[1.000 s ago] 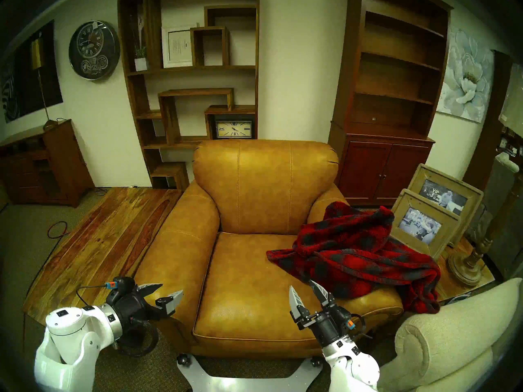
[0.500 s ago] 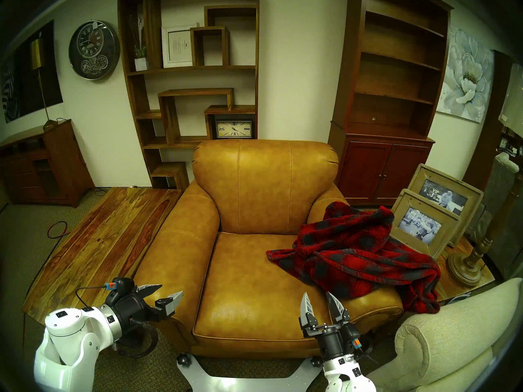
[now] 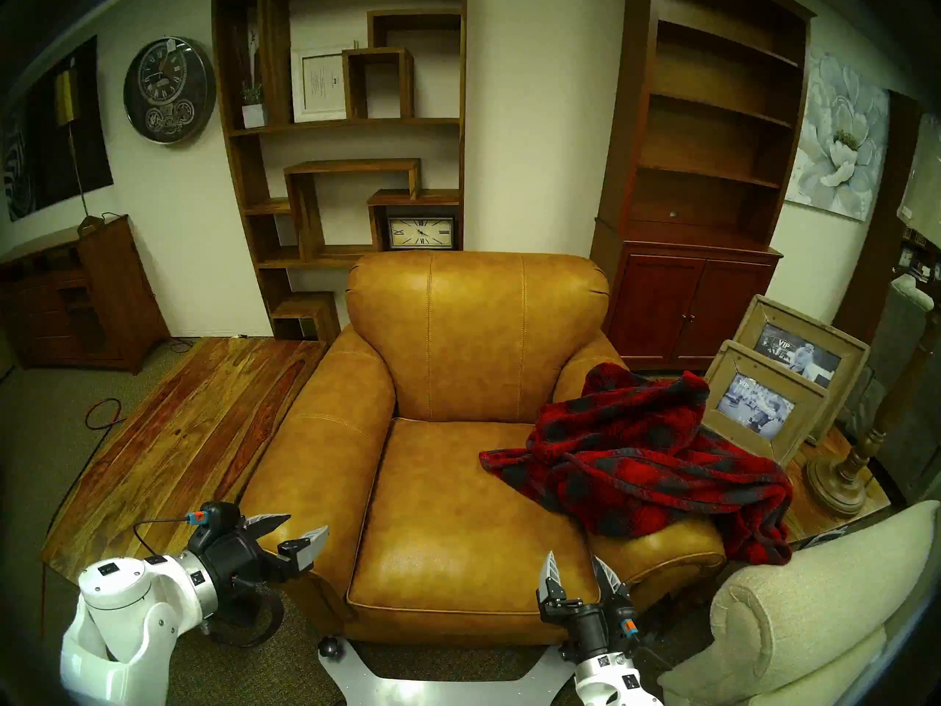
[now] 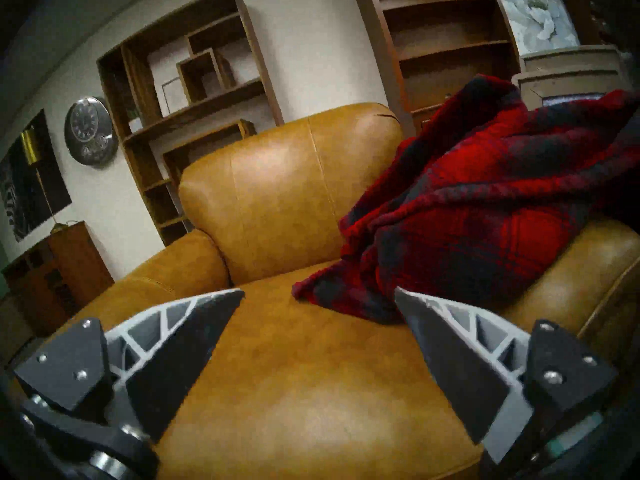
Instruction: Move the blanket from sofa and drape it over the sofa arm
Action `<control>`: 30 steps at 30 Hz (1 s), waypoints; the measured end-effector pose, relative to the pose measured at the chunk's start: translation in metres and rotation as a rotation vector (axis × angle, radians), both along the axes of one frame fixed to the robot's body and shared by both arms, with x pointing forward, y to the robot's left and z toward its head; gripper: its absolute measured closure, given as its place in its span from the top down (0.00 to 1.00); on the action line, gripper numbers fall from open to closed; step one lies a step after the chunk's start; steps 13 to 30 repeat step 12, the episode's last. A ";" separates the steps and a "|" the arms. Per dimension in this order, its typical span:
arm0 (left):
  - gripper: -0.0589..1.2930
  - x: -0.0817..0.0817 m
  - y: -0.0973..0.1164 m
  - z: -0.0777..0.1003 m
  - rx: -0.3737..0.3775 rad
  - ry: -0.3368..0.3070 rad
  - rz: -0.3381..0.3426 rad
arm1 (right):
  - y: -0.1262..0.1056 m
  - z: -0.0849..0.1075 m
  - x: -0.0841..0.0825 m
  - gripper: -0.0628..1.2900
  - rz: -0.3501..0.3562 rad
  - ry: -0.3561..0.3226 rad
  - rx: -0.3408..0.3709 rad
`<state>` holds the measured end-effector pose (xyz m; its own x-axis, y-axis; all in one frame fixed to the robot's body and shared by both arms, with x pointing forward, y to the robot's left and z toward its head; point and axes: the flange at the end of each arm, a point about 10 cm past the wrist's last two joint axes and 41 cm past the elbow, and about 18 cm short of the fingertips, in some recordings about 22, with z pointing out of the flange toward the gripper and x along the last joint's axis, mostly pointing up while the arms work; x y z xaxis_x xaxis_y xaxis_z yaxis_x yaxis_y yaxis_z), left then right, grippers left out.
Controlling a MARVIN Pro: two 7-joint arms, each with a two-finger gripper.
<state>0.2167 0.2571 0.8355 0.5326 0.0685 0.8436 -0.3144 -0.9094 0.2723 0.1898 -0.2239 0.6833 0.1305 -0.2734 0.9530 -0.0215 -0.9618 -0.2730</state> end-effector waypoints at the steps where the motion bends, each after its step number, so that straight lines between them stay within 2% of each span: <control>1: 0.97 0.000 0.000 0.000 0.000 0.000 0.000 | -0.001 0.000 0.001 0.95 -0.014 0.006 0.001; 12: 0.97 -0.001 0.000 0.000 0.001 0.000 0.004 | -0.001 0.009 0.010 0.95 -0.157 0.051 0.024; 30: 0.97 -0.001 0.000 0.000 0.001 0.000 0.004 | -0.001 0.009 0.010 0.95 -0.157 0.051 0.024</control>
